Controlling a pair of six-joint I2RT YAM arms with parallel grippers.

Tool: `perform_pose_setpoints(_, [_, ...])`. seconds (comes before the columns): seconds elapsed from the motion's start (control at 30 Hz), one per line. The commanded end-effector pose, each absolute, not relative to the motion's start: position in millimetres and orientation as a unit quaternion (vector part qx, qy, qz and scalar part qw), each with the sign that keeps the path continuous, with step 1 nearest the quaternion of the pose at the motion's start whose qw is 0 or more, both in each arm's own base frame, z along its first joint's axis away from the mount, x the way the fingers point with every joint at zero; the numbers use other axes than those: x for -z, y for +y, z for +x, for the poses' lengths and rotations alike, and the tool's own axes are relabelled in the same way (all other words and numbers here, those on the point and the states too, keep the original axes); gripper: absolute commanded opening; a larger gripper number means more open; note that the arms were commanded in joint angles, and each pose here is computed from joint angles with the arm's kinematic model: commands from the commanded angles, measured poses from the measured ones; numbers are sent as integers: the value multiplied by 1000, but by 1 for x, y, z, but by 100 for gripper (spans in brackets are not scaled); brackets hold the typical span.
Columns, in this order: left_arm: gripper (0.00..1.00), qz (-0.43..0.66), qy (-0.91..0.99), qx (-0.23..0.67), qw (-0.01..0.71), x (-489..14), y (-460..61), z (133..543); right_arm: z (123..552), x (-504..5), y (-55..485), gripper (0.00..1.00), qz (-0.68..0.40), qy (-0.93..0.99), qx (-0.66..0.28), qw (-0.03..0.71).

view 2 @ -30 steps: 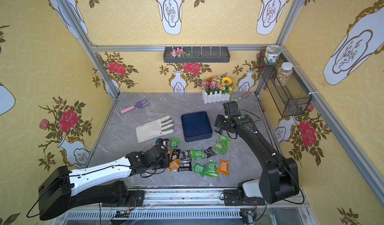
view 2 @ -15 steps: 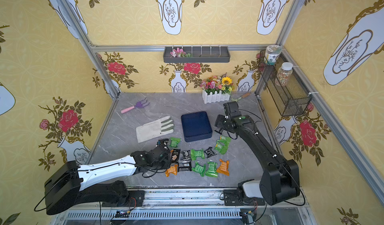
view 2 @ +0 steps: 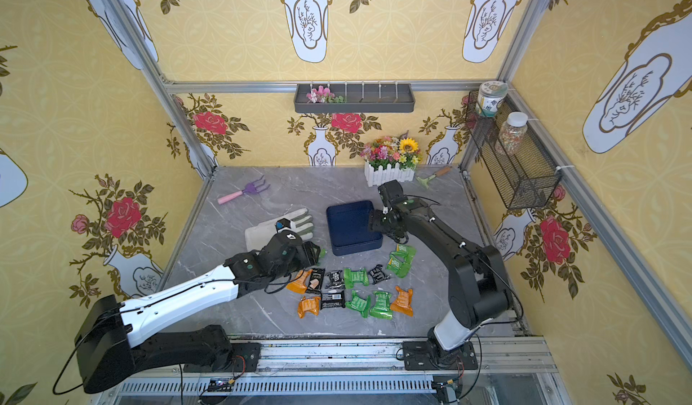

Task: Take the cookies out of the storage box
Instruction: Adjust the storage box at the center of the board.

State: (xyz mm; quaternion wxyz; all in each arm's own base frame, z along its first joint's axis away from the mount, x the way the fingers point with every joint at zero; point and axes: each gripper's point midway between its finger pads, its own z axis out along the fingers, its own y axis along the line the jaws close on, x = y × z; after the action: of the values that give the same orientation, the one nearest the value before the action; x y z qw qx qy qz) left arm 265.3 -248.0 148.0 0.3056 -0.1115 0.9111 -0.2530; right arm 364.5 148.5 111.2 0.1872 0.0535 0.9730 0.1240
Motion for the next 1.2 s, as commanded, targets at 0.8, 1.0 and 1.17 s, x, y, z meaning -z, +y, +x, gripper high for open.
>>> perform_pose_setpoints(0.8, [60, -174, 886, 313, 294, -132, -263, 348, 441, -37, 156, 14, -30, 988, -23, 153])
perform_pose_setpoints(1.0, [59, -175, 886, 309, 298, -133, -261, 351, 443, -48, 154, 3, -39, 982, -13, 184])
perform_pose_setpoints(1.17, [59, -180, 886, 304, 300, -133, -259, 352, 443, -74, 154, 0, -48, 967, 15, 251])
